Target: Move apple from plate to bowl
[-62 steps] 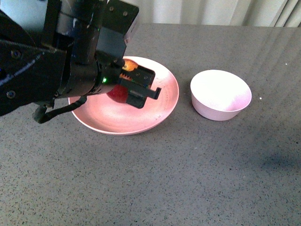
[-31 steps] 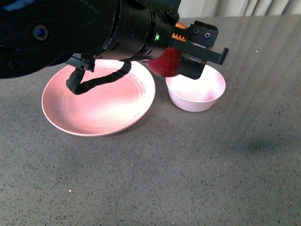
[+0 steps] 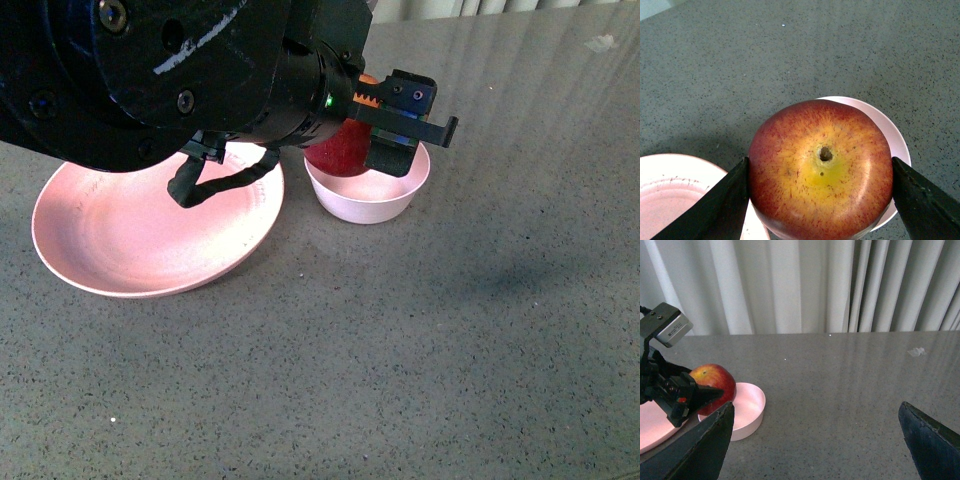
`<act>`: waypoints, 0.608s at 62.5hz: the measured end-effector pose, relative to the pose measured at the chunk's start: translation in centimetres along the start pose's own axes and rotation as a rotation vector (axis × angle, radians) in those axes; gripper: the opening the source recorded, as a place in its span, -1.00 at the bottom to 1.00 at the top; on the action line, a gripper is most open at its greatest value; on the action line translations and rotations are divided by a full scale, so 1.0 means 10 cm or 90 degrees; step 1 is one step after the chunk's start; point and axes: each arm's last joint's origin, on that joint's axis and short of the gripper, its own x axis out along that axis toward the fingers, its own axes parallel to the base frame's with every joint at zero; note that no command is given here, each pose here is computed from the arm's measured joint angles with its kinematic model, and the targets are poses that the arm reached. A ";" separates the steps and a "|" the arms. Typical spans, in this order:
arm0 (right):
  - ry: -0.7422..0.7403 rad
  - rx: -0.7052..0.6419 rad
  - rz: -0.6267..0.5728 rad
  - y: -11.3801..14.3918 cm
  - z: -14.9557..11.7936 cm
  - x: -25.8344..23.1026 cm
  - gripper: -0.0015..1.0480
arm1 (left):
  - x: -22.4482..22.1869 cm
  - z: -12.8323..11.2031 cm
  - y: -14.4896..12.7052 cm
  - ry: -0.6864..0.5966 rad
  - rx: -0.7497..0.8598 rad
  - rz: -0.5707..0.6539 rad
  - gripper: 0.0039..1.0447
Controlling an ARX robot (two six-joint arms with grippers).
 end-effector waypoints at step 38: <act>0.000 0.000 0.000 0.00 0.00 0.00 0.83 | 0.02 0.00 -0.03 -0.009 -0.015 -0.015 0.84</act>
